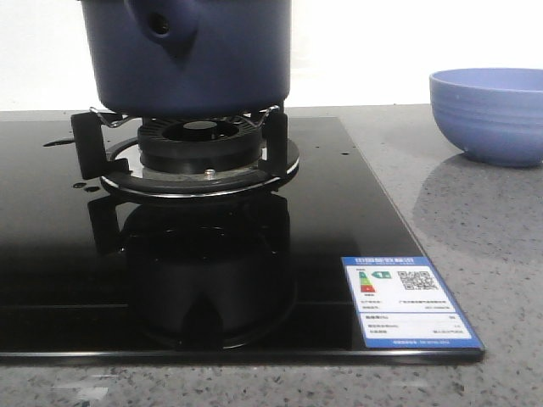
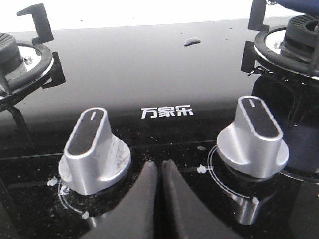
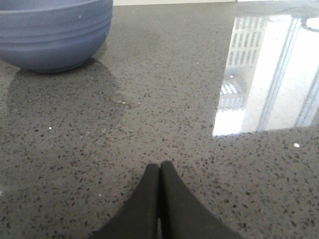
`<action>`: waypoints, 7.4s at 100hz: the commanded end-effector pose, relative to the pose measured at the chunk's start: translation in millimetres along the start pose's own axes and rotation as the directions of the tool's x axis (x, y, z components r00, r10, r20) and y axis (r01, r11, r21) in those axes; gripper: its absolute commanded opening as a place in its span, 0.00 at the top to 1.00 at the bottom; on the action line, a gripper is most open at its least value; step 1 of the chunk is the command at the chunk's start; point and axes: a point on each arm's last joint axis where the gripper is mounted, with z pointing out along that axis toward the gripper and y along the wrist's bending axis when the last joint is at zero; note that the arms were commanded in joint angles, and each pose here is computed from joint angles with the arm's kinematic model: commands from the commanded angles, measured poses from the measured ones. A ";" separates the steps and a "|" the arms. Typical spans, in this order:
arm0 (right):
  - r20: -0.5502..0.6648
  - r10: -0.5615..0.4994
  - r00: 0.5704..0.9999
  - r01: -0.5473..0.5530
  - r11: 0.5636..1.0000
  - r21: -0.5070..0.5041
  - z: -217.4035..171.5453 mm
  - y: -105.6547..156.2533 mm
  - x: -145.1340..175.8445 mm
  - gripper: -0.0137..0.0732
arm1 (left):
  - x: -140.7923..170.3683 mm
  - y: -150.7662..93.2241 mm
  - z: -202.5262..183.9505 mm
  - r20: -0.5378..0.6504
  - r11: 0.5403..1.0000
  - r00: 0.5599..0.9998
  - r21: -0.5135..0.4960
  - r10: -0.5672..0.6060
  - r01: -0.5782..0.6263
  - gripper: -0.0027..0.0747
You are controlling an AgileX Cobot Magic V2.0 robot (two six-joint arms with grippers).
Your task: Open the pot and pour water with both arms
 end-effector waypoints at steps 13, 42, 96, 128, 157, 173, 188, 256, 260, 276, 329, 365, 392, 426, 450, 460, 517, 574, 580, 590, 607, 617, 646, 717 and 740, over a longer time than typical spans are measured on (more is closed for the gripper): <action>0.010 -0.015 1.000 0.015 1.000 0.008 1.4 -0.3 5.7 0.92 | 5.5 -0.1 1.6 0.045 1.000 0.999 0.002 -0.022 0.022 0.99; 0.010 -0.015 1.000 0.015 1.000 0.008 1.4 -0.3 5.7 0.92 | 5.5 -0.1 1.6 0.045 1.000 0.999 0.002 -0.022 0.022 0.99; 0.470 0.246 0.848 -0.219 0.969 -0.112 -9.9 -0.3 -37.3 0.92 | -6.8 -3.8 0.2 0.148 0.914 0.903 0.110 -0.403 0.390 0.99; 0.415 0.564 0.714 -0.527 0.823 -0.211 -9.0 -5.6 -35.3 0.92 | -17.6 -2.0 -2.5 0.130 0.505 0.489 0.263 -0.863 0.822 0.99; 0.323 0.566 0.758 -0.515 0.824 -0.236 -14.7 0.8 -48.3 0.92 | -19.2 -1.3 -3.1 0.103 0.374 0.360 0.290 -0.927 0.881 0.99; 0.282 0.465 0.839 -0.418 0.883 -0.214 -21.2 4.2 -66.8 0.92 | -19.6 -0.5 -3.2 0.100 0.334 0.319 0.295 -0.942 0.895 0.99; 0.148 0.375 0.915 -0.348 0.920 -0.179 -22.2 7.7 -83.6 0.92 | -26.7 -9.0 -6.7 0.054 0.440 0.448 0.323 -0.893 0.838 0.99; -0.587 -0.024 0.809 -0.371 0.753 -0.543 5.1 64.3 -158.8 0.92 | -159.3 -66.6 7.8 -0.132 0.660 0.985 0.751 0.112 0.026 0.99; -0.564 -0.026 0.826 -0.375 0.721 -0.583 3.4 67.4 -164.1 0.92 | -166.0 -71.2 10.5 -0.100 0.608 0.987 0.794 0.127 0.002 0.99; -0.499 -0.007 0.867 -0.387 0.624 -0.679 -1.8 75.4 -176.2 0.92 | -188.6 -81.8 19.9 0.056 0.481 0.998 0.875 0.030 -0.063 0.97; -0.297 0.067 0.952 -0.261 0.683 -0.682 0.8 68.6 -190.1 0.54 | -217.1 -81.6 83.6 0.212 0.591 0.977 0.789 -0.003 -0.170 0.26; -0.250 0.038 0.967 -0.206 0.692 -0.692 1.6 68.0 -191.0 0.24 | -256.4 -89.6 147.4 0.291 0.575 0.955 0.774 0.051 -0.266 0.26; -0.251 0.035 0.967 -0.205 0.690 -0.694 1.4 68.1 -190.8 0.24 | -249.1 -92.4 195.0 0.220 0.580 0.974 0.788 0.050 -0.207 0.26; -0.111 0.095 0.989 -0.145 0.714 -0.685 -21.4 60.0 -199.8 0.24 | -241.8 -81.8 224.0 0.165 0.616 0.985 0.781 -0.038 -0.107 0.26; -0.039 0.127 0.991 -0.120 0.728 -0.675 -32.8 55.5 -203.6 0.24 | -235.2 -85.9 227.6 0.151 0.561 0.987 0.822 -0.050 -0.097 0.26; -0.038 0.129 0.991 -0.121 0.727 -0.676 -33.1 55.6 -203.8 0.24 | -235.8 -87.4 225.3 0.157 0.537 0.986 0.838 -0.058 -0.102 0.26; -0.042 0.137 0.990 -0.129 0.721 -0.680 -33.5 55.9 -204.1 0.24 | -230.8 -110.9 222.9 0.205 0.479 0.978 0.861 -0.022 -0.170 0.34; -0.026 0.152 0.988 -0.130 0.731 -0.670 -32.6 54.7 -205.9 0.24 | -256.3 -102.6 202.9 0.264 0.477 0.955 0.863 -0.137 -0.170 0.72; -0.021 0.156 0.987 -0.130 0.734 -0.667 -32.3 54.3 -206.4 0.24 | -263.2 -96.6 196.9 0.287 0.491 0.947 0.851 -0.140 -0.185 0.72; -0.017 0.160 0.987 -0.131 0.736 -0.664 -32.1 54.0 -206.9 0.24 | -276.8 -85.5 180.9 0.340 0.519 0.929 0.826 -0.144 -0.221 0.72; -0.004 0.171 0.985 -0.132 0.744 -0.655 -31.4 53.0 -208.3 0.24 | -297.3 -65.3 144.8 0.405 0.565 0.907 0.778 -0.114 -0.276 0.72; 0.017 0.189 0.982 -0.134 0.756 -0.641 -30.3 51.2 -210.6 0.24 | -303.9 -54.1 120.8 0.405 0.598 0.913 0.746 -0.058 -0.293 0.72; 0.058 0.292 0.955 -0.214 0.810 -0.547 -4.8 44.5 -221.6 0.24 | -291.1 -35.8 74.8 0.411 0.778 0.912 0.575 -0.006 -0.254 0.72; -0.581 0.259 0.772 -0.370 0.925 -0.079 160.5 16.1 -241.2 0.24 | -250.0 -42.9 55.0 0.329 0.827 0.941 0.549 -0.078 -0.123 0.72; -0.680 0.256 0.687 -0.375 0.926 -0.030 196.3 15.2 -213.6 0.44 | -250.1 -44.5 55.9 0.326 0.836 0.942 0.536 -0.080 -0.114 0.72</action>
